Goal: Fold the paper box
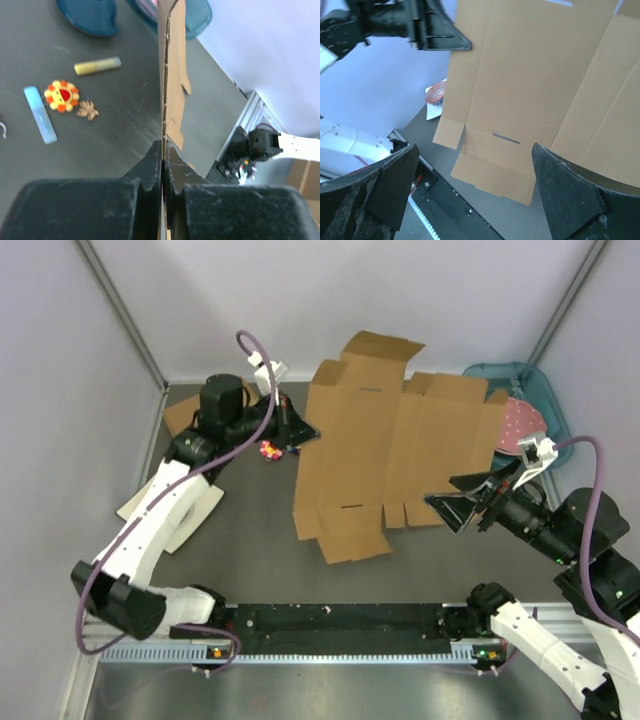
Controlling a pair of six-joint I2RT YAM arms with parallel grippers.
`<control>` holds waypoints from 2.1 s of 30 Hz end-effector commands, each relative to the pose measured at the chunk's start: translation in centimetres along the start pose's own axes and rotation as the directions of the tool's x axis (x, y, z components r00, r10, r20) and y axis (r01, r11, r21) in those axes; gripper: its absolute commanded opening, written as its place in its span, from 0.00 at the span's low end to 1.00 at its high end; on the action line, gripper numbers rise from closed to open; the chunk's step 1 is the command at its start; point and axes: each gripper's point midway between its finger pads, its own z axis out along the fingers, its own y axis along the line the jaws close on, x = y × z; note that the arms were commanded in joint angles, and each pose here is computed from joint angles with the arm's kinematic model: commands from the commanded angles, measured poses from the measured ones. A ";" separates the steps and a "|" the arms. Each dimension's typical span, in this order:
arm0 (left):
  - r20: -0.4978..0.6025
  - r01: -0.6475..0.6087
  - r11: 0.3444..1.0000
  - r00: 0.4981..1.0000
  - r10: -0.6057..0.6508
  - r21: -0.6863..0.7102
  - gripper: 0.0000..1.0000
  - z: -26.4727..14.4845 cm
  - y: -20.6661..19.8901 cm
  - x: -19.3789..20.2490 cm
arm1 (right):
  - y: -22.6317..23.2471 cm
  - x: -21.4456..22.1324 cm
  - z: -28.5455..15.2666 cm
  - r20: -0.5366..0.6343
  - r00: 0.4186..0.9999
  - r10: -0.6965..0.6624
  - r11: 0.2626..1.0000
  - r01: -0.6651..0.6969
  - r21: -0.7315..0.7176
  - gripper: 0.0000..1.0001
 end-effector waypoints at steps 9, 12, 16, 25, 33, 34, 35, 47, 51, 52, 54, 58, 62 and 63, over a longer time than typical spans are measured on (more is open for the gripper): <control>-0.297 0.303 0.949 0.918 -0.265 0.091 0.21 3.5 9.4 4.5 | 0.9 2.1 0.3 -0.064 0.998 0.023 0.996 -0.028 -0.080 0.96; -0.237 0.323 0.946 0.919 -0.314 -0.001 0.28 4.0 12.5 2.8 | 0.1 2.7 0.4 -0.075 0.997 0.013 0.998 -0.016 -0.052 0.96; -0.056 0.329 0.923 0.937 -0.345 -0.198 0.45 3.1 15.8 0.5 | -0.8 3.2 0.8 -0.087 0.996 0.000 1.000 -0.001 -0.017 0.97; 0.203 0.531 0.747 0.846 -0.493 -0.401 0.68 -1.2 13.4 9.1 | -2.9 4.6 3.0 -0.126 0.992 0.017 0.999 -0.010 0.054 0.97; 0.439 0.664 0.487 0.744 -0.504 -0.567 0.89 -8.3 13.9 20.2 | -3.9 6.2 4.2 -0.154 0.986 0.061 0.996 -0.049 0.079 0.96; 0.439 0.657 0.467 0.748 -0.498 -0.591 0.91 -9.1 14.1 20.9 | -3.9 6.3 4.3 -0.153 0.986 0.062 0.996 -0.050 0.079 0.96; 0.455 0.660 0.471 0.748 -0.482 -0.586 0.92 -9.6 14.0 20.7 | -4.1 6.4 4.3 -0.152 0.986 0.068 0.995 -0.056 0.085 0.96; 0.294 0.678 0.523 0.714 -0.635 -0.517 0.93 -5.2 14.5 28.4 | -4.5 7.4 4.2 -0.150 0.984 0.090 0.993 -0.077 0.094 0.96; 0.317 0.672 0.591 0.737 -0.597 -0.447 0.89 -4.0 14.4 26.5 | -4.6 7.5 3.9 -0.146 0.985 0.091 0.992 -0.077 0.098 0.96; 0.292 0.666 0.603 0.740 -0.606 -0.439 0.89 -3.6 14.1 26.7 | -4.7 7.6 3.8 -0.148 0.985 0.091 0.992 -0.076 0.101 0.96; 0.267 0.650 0.632 0.756 -0.598 -0.423 0.87 -3.1 13.8 26.6 | -4.8 7.7 3.8 -0.149 0.985 0.091 0.992 -0.076 0.105 0.96; 0.201 0.645 0.655 0.755 -0.624 -0.394 0.73 -1.6 13.4 27.3 | -5.0 8.0 3.8 -0.157 0.983 0.093 0.991 -0.075 0.113 0.96; 0.156 0.630 0.662 0.762 -0.629 -0.406 0.42 -1.4 13.5 28.7 | -5.0 8.0 3.8 -0.160 0.983 0.090 0.991 -0.072 0.117 0.96; 0.151 0.627 0.668 0.764 -0.627 -0.400 0.33 -1.4 13.4 28.7 | -5.0 7.9 3.8 -0.156 0.984 0.090 0.990 -0.072 0.118 0.96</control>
